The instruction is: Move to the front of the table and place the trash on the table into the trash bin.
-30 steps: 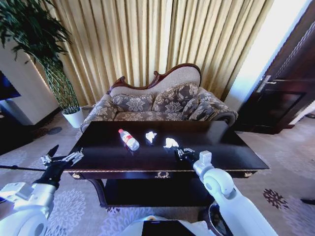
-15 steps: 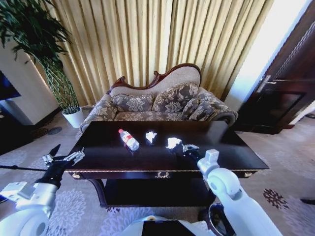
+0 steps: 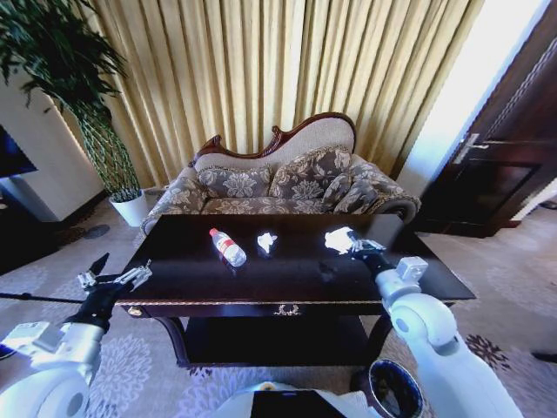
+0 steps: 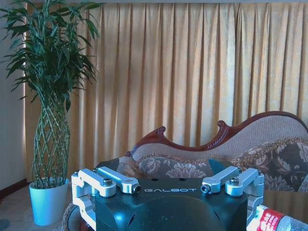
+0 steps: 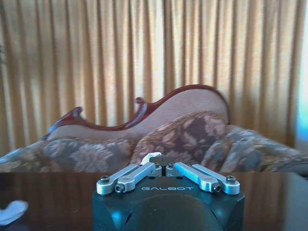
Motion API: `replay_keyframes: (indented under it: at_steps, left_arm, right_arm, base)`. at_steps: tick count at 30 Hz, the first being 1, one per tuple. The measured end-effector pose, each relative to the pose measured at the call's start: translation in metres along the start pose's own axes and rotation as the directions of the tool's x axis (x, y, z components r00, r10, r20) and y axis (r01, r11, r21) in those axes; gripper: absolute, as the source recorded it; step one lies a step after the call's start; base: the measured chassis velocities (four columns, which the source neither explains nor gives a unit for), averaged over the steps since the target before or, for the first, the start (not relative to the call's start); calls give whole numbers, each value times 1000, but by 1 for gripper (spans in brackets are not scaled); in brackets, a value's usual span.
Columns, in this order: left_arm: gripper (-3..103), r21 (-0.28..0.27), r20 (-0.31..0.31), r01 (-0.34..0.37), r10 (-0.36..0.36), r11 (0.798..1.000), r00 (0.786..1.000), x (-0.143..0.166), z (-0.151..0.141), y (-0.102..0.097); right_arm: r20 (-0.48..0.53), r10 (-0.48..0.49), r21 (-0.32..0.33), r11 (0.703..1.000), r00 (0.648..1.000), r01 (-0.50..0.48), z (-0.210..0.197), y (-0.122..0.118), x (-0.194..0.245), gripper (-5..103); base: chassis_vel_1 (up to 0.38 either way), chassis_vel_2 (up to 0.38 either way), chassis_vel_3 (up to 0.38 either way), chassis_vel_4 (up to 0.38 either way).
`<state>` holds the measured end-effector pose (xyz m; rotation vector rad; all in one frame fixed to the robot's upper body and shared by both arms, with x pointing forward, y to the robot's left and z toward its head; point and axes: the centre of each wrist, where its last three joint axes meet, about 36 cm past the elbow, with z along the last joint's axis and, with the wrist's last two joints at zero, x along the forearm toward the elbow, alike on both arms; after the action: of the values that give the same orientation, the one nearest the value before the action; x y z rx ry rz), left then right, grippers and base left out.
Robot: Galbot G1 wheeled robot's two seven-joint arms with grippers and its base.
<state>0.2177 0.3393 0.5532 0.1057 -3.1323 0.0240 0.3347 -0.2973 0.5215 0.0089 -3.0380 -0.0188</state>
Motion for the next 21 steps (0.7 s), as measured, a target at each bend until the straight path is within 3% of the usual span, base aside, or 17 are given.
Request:
replay_keyframes:
  at_steps: [7, 15, 21]
  left_arm:
    - [100, 5, 12, -15, 15, 1000, 1000, -3, -3, 1]
    - [100, -6, 19, -15, 15, 1000, 1000, -3, -7, 7]
    - [100, -18, 16, -18, 18, 1000, 1000, -5, -8, 12]
  right_arm:
    - [-10, 59, 5, 998, 998, -59, 15, -23, 0, 0]
    - [-13, 38, 41, 998, 999, -37, 33, -50, 1, 0]
    - [-21, 24, 44, 999, 999, -23, 33, -51, 4, 0]
  base:
    - [0, 0, 0, 0]
    - [0, 0, 0, 0]
    - [0, 0, 0, 0]
